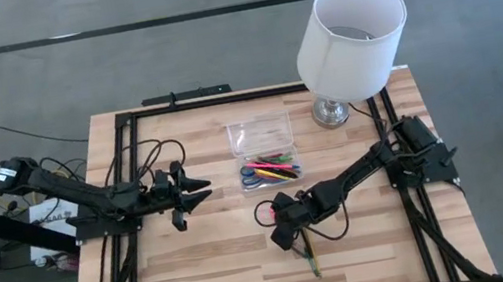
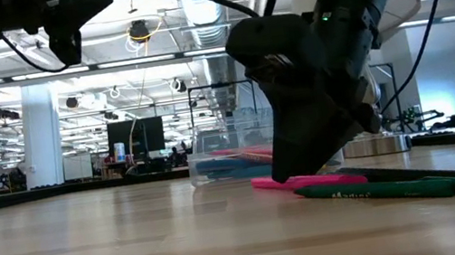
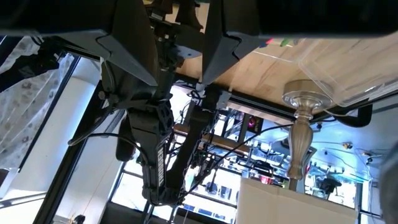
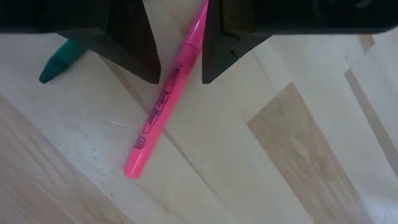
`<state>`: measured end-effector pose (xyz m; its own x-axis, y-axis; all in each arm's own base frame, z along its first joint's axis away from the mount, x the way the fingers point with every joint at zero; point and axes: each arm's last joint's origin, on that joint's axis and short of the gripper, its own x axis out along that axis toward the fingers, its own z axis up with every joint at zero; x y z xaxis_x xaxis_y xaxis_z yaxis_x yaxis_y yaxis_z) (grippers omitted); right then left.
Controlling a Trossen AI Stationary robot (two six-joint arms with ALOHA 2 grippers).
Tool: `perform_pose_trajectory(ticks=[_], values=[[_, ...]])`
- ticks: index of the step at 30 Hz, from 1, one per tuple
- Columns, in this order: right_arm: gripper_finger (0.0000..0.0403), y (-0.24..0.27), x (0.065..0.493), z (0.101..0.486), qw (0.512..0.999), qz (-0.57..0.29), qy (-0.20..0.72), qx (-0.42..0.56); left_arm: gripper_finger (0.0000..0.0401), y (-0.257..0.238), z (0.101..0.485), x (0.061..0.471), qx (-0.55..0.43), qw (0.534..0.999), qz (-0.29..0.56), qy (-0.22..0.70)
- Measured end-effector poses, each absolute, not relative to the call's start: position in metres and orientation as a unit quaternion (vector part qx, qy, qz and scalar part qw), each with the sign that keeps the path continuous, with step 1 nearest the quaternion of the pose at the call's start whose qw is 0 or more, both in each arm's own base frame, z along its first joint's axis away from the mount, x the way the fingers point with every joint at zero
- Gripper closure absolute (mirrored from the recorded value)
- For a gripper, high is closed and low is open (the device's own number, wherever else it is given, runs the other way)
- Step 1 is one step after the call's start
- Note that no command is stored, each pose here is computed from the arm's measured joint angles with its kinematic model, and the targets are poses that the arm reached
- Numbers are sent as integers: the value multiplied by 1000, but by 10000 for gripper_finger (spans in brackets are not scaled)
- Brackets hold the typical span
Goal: Pick & place school supplies into a supply box
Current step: Put the pink pen into the transparent supply box
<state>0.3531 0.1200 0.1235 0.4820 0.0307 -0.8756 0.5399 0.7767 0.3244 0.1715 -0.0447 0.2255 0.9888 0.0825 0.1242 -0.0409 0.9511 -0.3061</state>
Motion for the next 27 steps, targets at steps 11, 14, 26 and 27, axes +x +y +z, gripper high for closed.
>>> perform_pose_trajectory(ticks=[11,14,26,27], values=[[295,108,352,122,788,-189,498,310,285,-44,225,171,-150,985,42,-69],[314,105,352,121,784,-194,503,309,285,-44,225,171,-150,985,42,-69],[396,100,351,121,787,-179,519,281,285,-44,222,172,-152,986,48,-53],[396,100,351,120,788,-178,520,278,285,-44,222,172,-152,986,48,-52]])
